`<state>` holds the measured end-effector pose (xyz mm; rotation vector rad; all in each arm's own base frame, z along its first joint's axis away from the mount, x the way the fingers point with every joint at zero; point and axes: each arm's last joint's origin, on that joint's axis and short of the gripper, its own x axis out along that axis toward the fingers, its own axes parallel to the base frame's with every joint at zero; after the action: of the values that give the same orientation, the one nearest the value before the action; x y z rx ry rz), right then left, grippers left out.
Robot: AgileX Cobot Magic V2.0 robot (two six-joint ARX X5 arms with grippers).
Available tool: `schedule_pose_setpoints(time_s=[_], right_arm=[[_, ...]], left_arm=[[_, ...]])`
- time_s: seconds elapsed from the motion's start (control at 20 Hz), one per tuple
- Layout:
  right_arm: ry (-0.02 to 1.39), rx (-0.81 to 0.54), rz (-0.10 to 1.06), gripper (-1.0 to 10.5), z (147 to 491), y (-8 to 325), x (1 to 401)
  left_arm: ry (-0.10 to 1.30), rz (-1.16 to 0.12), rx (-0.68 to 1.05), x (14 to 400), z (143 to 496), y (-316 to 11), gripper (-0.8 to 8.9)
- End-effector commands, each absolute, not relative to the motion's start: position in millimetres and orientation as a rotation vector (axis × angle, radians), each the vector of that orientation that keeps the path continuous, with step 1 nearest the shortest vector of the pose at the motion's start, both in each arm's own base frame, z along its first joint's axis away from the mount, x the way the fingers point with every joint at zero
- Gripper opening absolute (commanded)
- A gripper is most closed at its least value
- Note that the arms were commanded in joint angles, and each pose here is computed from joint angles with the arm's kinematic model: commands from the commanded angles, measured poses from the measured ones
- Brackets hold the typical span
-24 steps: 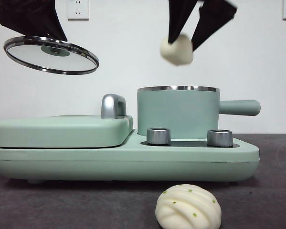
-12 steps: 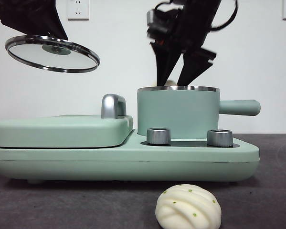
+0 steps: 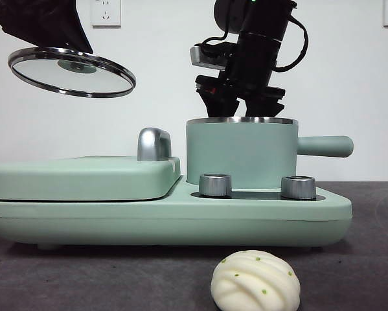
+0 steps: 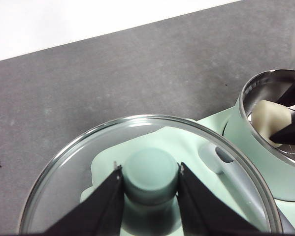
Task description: Put the buns in a small steamer
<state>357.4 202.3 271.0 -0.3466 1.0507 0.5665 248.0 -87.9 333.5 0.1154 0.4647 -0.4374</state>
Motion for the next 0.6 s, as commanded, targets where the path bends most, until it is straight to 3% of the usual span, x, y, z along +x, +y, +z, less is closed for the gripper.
schedule_pose_setpoints(time_s=[0.05,0.25,0.35,0.45,0.6], right_arm=[[1.04,-0.362,0.579,4.0,279.3,206.6,359.5],[1.008,-0.343,0.58,4.0,314.1,202.9,353.0],[0.974,-0.28,0.638,4.0,333.8,200.0,343.9],[0.894,-0.219,0.724,4.0,353.4,199.2,333.6],[0.763,-0.195,0.744,3.9,368.9,203.2,310.1]], left_arm=[[0.413,-0.44,0.113,248.7,342.9,-88.5,0.11],[0.413,-0.44,0.113,248.7,342.9,-88.5,0.11],[0.413,-0.44,0.113,248.6,342.9,-88.5,0.11],[0.416,-0.44,0.114,248.5,342.6,-88.5,0.11],[0.418,-0.44,0.114,248.5,342.5,-88.5,0.11]])
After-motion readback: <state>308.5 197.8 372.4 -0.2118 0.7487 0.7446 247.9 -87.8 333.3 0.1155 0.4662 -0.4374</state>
